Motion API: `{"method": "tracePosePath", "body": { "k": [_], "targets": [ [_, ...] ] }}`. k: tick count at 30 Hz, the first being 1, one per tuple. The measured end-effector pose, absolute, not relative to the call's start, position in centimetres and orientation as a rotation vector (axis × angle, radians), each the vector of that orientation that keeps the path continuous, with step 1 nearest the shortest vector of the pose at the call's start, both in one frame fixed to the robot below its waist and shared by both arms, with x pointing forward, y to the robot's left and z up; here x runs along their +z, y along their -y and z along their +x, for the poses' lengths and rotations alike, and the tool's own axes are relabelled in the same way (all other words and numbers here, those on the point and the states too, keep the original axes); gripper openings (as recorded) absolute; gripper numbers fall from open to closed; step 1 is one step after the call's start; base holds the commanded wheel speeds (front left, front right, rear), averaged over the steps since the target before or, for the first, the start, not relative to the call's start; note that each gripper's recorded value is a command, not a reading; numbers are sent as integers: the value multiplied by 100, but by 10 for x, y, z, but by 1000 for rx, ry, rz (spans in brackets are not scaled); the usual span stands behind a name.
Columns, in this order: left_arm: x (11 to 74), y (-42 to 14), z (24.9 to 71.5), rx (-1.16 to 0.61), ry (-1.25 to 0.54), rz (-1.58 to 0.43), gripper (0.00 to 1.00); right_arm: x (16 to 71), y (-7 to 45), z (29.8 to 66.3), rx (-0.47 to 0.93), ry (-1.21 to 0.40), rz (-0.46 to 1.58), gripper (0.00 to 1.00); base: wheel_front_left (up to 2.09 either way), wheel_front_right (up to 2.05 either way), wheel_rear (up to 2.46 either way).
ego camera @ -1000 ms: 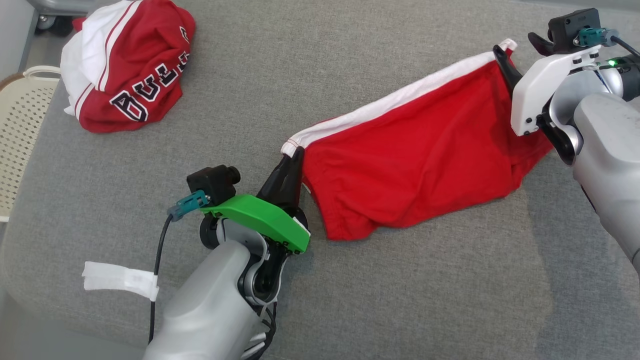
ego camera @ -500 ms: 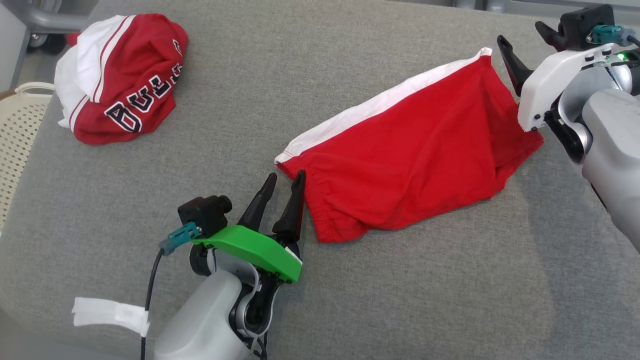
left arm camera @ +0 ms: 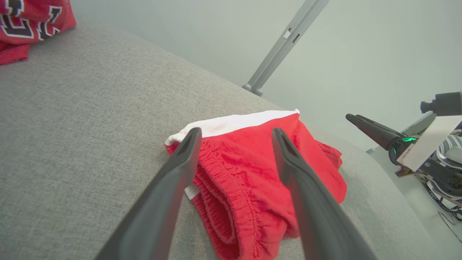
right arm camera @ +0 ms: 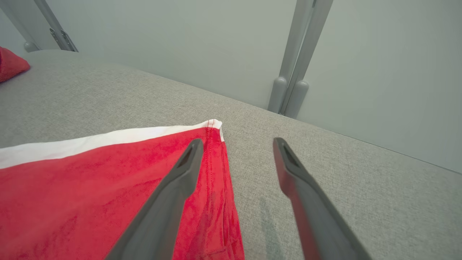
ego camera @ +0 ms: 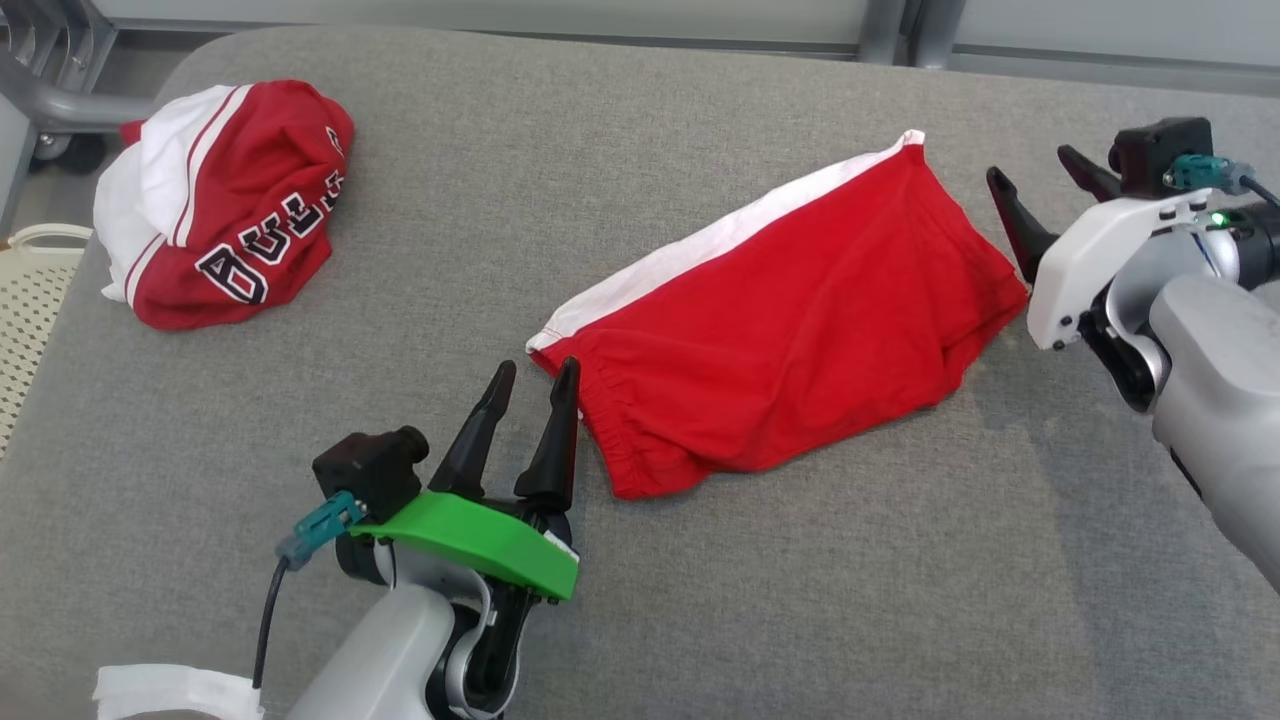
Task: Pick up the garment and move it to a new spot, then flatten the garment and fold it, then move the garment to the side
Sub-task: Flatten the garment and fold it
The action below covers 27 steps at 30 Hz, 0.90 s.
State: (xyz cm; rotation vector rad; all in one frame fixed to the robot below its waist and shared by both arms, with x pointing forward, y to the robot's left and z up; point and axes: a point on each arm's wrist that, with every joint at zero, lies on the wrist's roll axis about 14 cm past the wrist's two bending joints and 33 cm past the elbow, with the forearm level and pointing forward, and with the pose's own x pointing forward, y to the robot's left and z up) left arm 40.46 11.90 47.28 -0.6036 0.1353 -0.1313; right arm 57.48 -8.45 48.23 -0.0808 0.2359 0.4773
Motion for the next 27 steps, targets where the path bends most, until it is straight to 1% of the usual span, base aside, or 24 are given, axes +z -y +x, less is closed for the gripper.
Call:
{"method": "tracePosePath", "body": {
  "k": [6,12,18,27],
  "targets": [
    [495,-134,396,-103,-57,-531,100,455,92,557,443,-338,-54,100,0,0,0],
    [508,-155,385,-45,-1,-472,100,437,88,552,426,-413,-39,100,0,0,0],
    [514,-176,375,12,27,-391,100,422,77,548,431,-475,-34,100,0,0,0],
    [511,-194,364,75,29,-346,100,410,72,545,432,-526,-42,100,0,0,0]
  ]
}}
